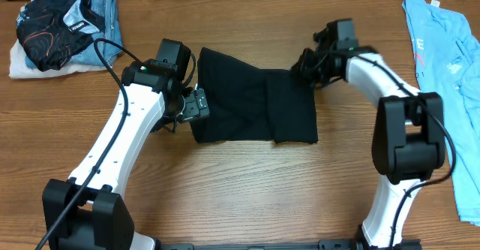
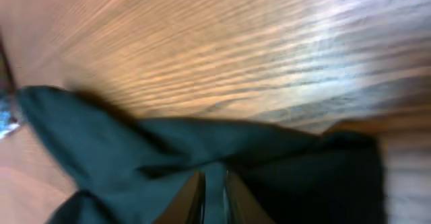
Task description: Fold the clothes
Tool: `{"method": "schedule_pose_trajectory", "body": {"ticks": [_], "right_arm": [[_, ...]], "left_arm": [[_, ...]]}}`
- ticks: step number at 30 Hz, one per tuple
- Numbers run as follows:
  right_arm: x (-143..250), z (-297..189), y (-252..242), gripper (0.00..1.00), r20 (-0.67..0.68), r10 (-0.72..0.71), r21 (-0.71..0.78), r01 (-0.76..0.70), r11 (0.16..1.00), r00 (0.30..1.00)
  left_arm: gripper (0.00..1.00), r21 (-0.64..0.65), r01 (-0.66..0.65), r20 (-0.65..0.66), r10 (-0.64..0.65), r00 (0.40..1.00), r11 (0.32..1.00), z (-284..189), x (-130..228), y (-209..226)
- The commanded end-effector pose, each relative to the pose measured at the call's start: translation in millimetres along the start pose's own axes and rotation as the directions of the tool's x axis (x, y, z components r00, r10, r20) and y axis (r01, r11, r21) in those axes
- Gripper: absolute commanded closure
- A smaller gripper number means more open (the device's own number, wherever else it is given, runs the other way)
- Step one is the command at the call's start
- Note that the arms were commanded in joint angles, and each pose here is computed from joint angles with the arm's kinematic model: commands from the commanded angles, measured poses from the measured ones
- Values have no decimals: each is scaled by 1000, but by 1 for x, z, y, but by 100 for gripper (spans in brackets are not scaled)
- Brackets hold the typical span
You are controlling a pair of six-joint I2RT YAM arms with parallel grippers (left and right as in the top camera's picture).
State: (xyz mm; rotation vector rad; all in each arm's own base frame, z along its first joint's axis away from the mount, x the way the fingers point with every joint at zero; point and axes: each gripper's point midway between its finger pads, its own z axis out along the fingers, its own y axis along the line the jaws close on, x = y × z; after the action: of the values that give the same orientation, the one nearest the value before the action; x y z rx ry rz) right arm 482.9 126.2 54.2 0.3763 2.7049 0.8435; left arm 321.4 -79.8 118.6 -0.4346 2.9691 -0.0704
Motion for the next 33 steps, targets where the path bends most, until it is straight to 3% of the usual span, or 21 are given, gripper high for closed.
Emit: {"method": "schedule_pose_trajectory", "body": {"ticks": [1, 4, 7, 15, 22, 28, 31, 33], "right_arm": [[-31, -88, 62, 83, 138, -85, -90, 98, 991, 987], [-7, -112, 64, 82, 81, -55, -65, 60, 996, 995], [32, -111, 57, 79, -61, -75, -20, 74, 997, 995], [121, -59, 26, 79, -305, -124, 7, 132, 991, 944], [169, -18, 13, 73, -347, -142, -181, 82, 980, 927], [190, -7, -14, 67, -368, -114, -134, 68, 989, 923], [185, -4, -30, 72, -348, -47, -23, 41, 999, 936], [179, -5, -24, 73, -337, -40, -32, 30, 999, 941]], "left_arm": [[0, 4, -32, -9, 32, 999, 999, 2, 3, -3], [0, 5, -31, -9, 31, 999, 1000, 2, 3, -3], [0, 9, -31, -4, 31, 1000, 999, 3, 2, -4], [0, 12, -29, -11, 29, 1000, 1000, 3, 3, -5], [0, 24, -33, -29, 34, 999, 999, 3, 7, -6], [0, 23, -44, -30, 44, 999, 999, 3, 7, -6], [0, 22, -44, -32, 45, 998, 999, 3, 8, -6], [0, 21, -51, -36, 52, 998, 998, 2, 9, -5]]}}
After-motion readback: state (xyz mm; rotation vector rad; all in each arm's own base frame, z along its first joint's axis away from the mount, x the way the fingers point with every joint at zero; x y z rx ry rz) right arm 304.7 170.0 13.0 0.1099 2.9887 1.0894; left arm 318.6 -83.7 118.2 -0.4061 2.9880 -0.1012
